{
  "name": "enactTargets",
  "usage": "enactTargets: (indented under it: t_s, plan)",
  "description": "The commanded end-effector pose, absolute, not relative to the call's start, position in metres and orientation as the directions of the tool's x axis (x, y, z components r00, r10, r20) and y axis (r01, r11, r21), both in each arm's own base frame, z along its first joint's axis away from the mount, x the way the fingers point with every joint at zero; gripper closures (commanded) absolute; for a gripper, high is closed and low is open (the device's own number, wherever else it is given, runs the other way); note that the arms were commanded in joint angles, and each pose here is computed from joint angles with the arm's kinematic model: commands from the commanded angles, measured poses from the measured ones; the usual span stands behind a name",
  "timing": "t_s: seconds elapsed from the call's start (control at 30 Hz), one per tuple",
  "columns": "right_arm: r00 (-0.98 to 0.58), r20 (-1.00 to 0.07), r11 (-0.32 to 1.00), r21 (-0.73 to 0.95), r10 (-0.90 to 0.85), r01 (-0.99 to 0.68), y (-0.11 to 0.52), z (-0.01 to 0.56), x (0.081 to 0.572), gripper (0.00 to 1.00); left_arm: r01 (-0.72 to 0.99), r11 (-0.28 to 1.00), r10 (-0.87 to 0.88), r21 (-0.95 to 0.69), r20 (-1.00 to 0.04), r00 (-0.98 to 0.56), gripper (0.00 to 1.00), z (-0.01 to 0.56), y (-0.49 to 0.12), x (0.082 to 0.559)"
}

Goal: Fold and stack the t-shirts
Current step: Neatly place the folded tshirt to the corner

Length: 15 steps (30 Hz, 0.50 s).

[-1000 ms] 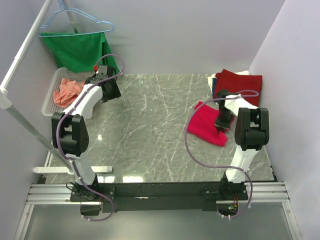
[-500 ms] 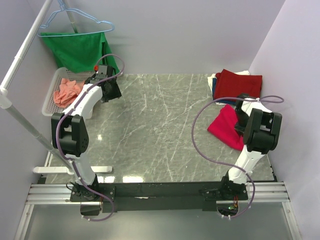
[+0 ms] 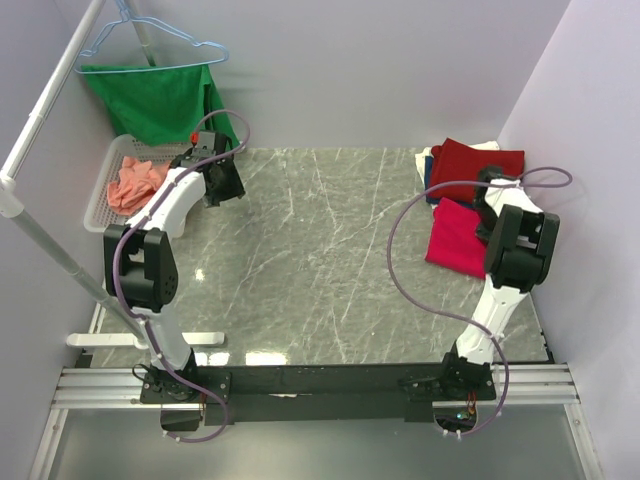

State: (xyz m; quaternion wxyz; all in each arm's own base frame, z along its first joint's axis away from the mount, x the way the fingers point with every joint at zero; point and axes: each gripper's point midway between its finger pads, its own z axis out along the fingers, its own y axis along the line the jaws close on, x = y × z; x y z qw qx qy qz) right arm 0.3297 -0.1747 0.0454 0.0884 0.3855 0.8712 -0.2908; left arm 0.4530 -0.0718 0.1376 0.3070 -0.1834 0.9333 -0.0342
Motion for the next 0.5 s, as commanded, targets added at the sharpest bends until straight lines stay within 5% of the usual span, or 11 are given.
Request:
enactTargets:
  t_s: [0.0, 0.4, 0.47]
  plan:
    - [-0.656, -0.459, 0.483, -0.447, 0.599, 0.753, -0.202, 0.057, 0.355, 1.0, -0.303, 0.931, -0.363, -0.201, -0.574, -0.734, 0.37, 0.151, -0.075, 0.46]
    - [-0.633, -0.511, 0.415, -0.482, 0.581, 0.771, -0.237, 0.072, 0.376, 1.0, -0.29, 0.929, -0.37, -0.23, -0.557, -0.744, 0.37, 0.149, -0.083, 0.468]
    - [-0.614, -0.544, 0.379, -0.487, 0.572, 0.786, -0.244, 0.085, 0.38, 0.82, -0.287, 0.929, -0.369, -0.232, -0.557, -0.744, 0.37, 0.15, -0.084, 0.468]
